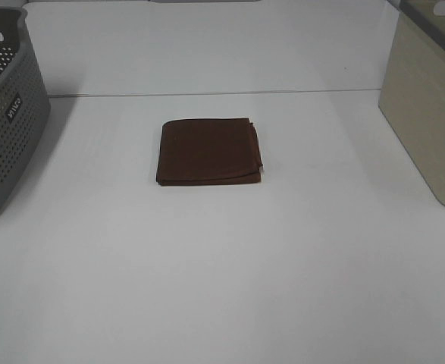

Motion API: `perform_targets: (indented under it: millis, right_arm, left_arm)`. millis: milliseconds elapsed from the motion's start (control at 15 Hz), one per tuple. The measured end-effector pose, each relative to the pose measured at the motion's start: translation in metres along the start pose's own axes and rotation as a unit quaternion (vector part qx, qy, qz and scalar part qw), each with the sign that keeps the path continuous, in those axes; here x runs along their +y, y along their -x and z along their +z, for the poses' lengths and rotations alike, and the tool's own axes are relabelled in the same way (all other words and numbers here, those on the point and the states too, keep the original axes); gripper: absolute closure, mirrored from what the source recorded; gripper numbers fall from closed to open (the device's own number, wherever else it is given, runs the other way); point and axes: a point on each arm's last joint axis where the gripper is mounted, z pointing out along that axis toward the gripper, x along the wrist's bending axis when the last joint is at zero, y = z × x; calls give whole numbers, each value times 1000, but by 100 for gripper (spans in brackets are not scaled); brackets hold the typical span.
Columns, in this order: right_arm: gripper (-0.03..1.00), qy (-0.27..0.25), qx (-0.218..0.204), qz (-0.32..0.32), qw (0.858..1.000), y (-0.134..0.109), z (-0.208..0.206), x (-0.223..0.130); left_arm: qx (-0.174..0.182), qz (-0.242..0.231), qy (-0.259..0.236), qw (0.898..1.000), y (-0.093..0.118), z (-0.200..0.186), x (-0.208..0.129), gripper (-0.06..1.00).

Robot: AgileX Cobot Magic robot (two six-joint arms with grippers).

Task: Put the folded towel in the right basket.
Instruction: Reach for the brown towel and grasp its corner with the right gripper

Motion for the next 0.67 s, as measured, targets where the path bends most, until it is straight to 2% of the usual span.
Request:
perform_targets:
  millis: [667]
  right_arm:
    - [25, 0, 0, 0, 1000, 0, 0, 0]
  left_arm:
    - [0, 0, 0, 1000, 0, 0, 0, -3]
